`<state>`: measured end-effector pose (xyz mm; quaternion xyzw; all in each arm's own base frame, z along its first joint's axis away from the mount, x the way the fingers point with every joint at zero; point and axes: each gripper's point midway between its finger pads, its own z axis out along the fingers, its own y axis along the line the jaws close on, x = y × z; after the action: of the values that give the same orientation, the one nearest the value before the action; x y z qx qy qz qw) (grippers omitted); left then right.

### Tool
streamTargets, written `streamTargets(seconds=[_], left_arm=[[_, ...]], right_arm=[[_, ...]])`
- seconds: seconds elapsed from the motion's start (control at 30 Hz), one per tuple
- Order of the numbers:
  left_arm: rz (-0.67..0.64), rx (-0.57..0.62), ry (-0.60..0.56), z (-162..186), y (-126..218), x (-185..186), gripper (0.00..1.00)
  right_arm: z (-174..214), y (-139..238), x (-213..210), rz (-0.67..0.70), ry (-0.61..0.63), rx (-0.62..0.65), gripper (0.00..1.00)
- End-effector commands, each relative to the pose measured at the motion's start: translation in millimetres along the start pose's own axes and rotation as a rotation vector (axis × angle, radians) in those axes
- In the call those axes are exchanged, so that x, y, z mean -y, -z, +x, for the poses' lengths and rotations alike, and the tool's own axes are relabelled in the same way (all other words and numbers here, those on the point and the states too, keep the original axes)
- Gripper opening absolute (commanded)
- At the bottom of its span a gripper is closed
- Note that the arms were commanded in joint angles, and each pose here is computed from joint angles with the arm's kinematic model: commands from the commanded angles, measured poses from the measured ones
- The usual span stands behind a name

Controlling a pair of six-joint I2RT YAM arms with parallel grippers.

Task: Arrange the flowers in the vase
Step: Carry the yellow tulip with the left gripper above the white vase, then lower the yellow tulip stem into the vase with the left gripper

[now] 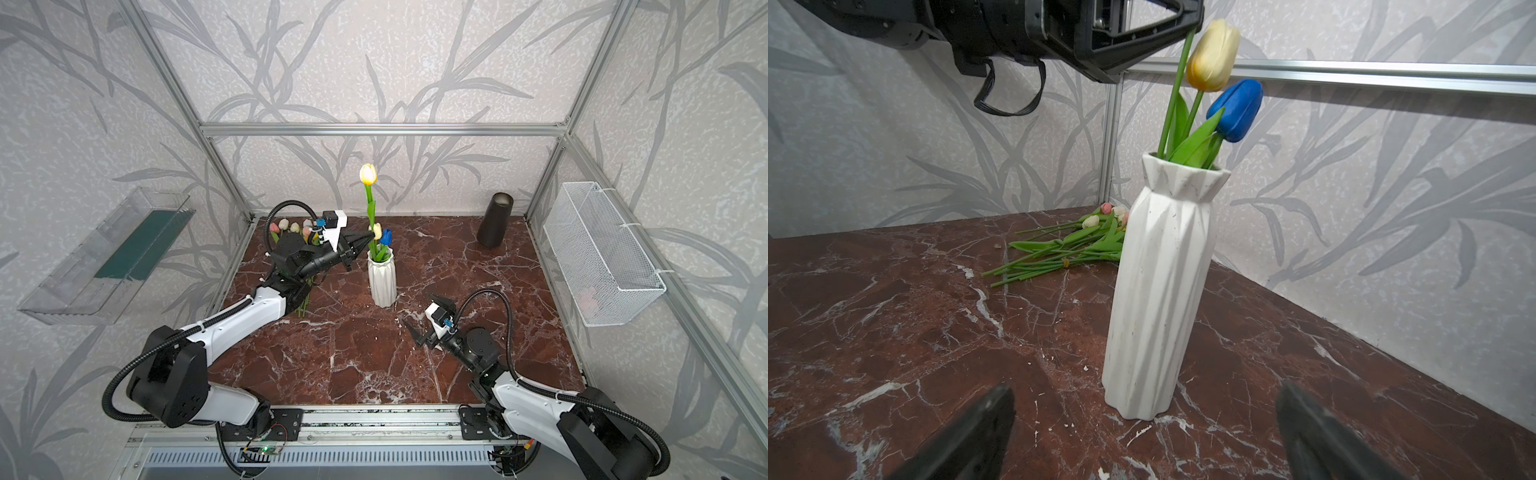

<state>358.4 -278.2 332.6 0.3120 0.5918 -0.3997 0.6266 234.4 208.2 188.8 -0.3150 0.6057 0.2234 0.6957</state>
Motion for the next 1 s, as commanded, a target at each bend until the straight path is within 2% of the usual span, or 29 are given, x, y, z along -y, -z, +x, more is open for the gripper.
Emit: streamTargets(seconds=[0.0, 0.17, 0.37, 0.67, 0.7, 0.77, 0.8, 0.97], left_arm=[[-0.008, -0.014, -0.034, 6.8, 5.7, 4.4, 0.00], [-0.007, -0.055, -0.026, 17.6, 7.4, 5.0, 0.00], [-0.010, -0.066, -0.037, 17.9, 15.5, 10.2, 0.29], [-0.080, -0.154, -0.081, 21.0, 33.7, 9.7, 0.37], [-0.095, -0.173, -0.085, 23.1, 35.8, 8.1, 0.37], [-0.111, -0.206, -0.091, 24.7, 38.2, 6.4, 0.26], [-0.115, -0.217, -0.087, 24.9, 38.5, 5.8, 0.23], [-0.114, -0.259, -0.079, 25.3, 36.1, 4.2, 0.24]], right_arm=[[-13.6, -2.2, -1.8, -0.011, 0.014, 0.047, 0.98], [-13.2, -2.6, -2.3, -0.014, 0.011, 0.045, 0.98], [-12.4, -2.5, -2.7, -0.016, 0.010, 0.043, 0.98], [-13.1, -3.2, -3.6, -0.022, 0.004, 0.045, 0.98], [-13.4, -3.3, -3.5, -0.022, 0.004, 0.046, 0.98], [-13.1, -3.4, -3.8, -0.024, 0.002, 0.045, 0.98], [-12.7, -3.8, -4.3, -0.026, 0.001, 0.043, 0.98], [-11.7, -4.8, -4.7, -0.029, -0.002, 0.043, 0.98]])
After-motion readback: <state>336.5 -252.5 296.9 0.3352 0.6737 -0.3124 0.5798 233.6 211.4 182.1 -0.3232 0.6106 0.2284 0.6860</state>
